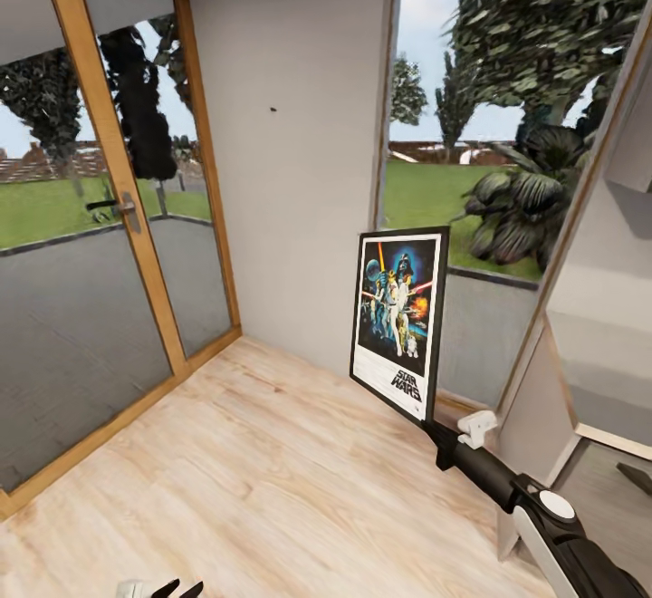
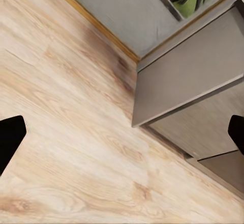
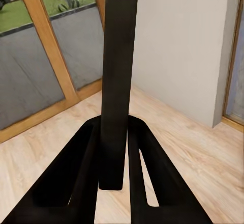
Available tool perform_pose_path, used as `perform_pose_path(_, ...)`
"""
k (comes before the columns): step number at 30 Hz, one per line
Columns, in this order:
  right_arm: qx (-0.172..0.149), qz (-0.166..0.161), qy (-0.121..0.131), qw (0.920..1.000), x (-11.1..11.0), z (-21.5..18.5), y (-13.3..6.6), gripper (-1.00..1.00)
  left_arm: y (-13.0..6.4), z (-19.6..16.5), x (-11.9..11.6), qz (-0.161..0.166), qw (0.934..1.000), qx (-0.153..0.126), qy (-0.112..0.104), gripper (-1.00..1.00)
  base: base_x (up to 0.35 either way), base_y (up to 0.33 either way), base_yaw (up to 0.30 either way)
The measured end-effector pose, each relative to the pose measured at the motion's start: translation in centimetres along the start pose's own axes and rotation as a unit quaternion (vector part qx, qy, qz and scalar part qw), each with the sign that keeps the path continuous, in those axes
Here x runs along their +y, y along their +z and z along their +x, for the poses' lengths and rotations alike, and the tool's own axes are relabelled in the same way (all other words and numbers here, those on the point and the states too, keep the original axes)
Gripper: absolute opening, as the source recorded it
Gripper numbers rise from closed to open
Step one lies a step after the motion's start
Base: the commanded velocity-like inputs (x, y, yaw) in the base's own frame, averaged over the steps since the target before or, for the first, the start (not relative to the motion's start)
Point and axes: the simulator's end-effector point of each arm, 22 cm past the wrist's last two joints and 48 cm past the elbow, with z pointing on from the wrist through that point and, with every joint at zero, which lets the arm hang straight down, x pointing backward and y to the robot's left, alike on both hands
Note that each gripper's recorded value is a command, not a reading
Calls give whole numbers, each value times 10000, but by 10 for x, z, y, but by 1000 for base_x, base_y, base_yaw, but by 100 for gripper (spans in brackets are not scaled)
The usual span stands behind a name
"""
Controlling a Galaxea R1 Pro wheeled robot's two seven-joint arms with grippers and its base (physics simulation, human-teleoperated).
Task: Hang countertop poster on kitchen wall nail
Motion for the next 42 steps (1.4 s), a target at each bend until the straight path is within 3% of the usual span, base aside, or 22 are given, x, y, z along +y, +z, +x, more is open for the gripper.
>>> perform_pose_path(42, 5, 3, 5, 10000, 0, 1, 0, -100, 0, 0, 0, -2, 10000, -1, 0, 100, 196, 254, 0)
